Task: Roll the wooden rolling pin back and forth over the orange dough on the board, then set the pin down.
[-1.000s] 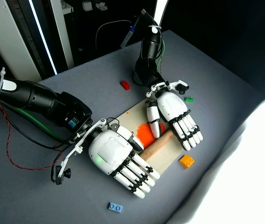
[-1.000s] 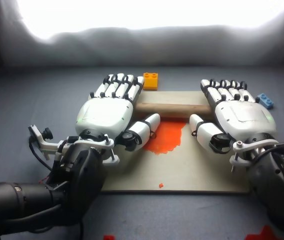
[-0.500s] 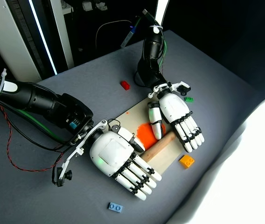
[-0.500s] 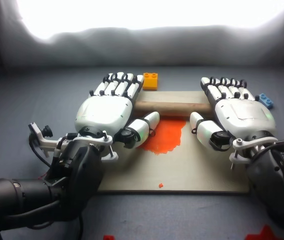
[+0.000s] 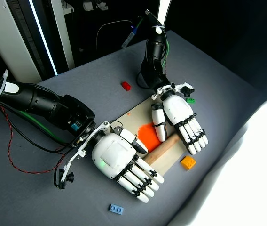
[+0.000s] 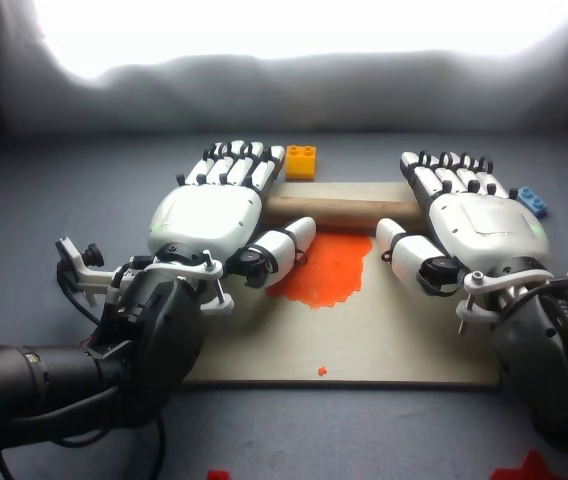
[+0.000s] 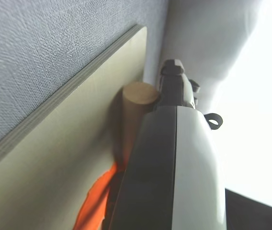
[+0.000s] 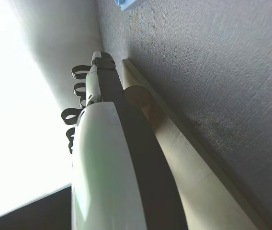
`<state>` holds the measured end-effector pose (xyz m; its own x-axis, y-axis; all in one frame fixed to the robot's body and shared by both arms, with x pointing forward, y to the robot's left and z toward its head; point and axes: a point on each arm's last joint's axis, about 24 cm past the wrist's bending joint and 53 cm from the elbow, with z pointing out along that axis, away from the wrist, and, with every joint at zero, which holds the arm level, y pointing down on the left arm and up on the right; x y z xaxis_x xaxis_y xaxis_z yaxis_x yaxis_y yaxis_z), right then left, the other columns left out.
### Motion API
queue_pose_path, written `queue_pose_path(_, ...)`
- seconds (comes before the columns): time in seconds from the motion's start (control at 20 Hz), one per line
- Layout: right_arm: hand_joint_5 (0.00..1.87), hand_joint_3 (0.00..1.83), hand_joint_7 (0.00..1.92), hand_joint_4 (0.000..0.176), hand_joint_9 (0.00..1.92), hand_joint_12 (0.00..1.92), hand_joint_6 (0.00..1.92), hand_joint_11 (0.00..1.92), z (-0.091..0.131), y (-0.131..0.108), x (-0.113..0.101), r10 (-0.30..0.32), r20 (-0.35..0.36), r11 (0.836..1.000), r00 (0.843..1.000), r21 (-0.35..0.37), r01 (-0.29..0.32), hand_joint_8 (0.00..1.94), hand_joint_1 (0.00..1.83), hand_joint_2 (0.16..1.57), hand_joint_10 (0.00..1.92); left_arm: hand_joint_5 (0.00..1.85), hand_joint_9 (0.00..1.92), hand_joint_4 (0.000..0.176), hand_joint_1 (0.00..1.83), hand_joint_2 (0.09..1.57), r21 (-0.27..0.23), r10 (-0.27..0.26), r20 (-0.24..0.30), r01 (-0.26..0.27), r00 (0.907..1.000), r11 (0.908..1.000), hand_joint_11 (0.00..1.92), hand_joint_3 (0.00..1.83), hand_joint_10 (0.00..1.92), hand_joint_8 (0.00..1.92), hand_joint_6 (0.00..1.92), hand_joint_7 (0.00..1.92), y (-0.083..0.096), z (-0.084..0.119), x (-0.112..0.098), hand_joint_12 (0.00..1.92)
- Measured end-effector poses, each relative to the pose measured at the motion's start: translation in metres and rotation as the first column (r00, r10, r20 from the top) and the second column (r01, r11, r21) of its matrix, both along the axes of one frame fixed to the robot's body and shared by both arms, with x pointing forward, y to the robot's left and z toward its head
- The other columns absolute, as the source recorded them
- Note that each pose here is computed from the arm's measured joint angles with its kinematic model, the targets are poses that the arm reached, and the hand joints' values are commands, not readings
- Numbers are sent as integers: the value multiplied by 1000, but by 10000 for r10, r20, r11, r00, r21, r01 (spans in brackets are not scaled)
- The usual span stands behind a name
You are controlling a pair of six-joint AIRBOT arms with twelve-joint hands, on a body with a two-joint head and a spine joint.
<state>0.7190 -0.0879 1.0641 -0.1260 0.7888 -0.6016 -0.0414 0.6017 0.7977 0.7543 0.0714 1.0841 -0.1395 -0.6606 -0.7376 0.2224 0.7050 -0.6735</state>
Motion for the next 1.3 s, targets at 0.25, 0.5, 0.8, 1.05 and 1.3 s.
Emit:
queue_pose_path(0.25, 57, 67, 70, 0, 24, 0, 11, 0, 0, -1, 1, -27, 8, 10000, 10000, 44, 27, 10, 0, 1571, 9, 70, 41, 0, 0, 1515, 5, -3, -30, 3, 10000, 10000, 1, 0, 16, 22, 22, 68, 0, 0, 1, 2)
queue_pose_path(0.5, 243, 54, 269, 0, 211, 438, 27, 0, 1, -2, 1, -70, 63, 10000, 10000, 43, 70, 18, 0, 1571, 29, 174, 115, 0, 0, 1502, 13, -9, -2, 9, 10000, 10000, 24, 0, 27, 21, 37, 178, -1, 1, 0, 23)
queue_pose_path(0.8, 312, 34, 359, 0, 268, 643, 29, 0, 4, -3, 2, -97, 183, 10000, 9998, 12, 97, 9, 0, 1571, 24, 213, 132, 0, 0, 1524, -15, -17, -5, 17, 10000, 10000, 0, 2, 2, 1, 0, 203, -1, 2, -2, 99)
queue_pose_path(1.05, 347, 67, 383, 0, 284, 671, 34, 0, 7, -3, 1, -200, 222, 9997, 9996, 157, 197, 9, 0, 1571, 21, 218, 166, 0, 0, 1530, -104, -14, -87, 13, 10000, 9999, 0, 2, 9, 3, 0, 229, 0, 2, -4, 186)
queue_pose_path(1.3, 349, 78, 359, 0, 265, 661, 28, 0, 8, -2, -3, -345, 284, 9990, 9990, 298, 336, 1, 0, 1571, 11, 215, 142, 0, 0, 1528, -203, -104, -115, 101, 9999, 9997, 0, 0, 0, 0, 2, 213, 0, 3, -6, 133)
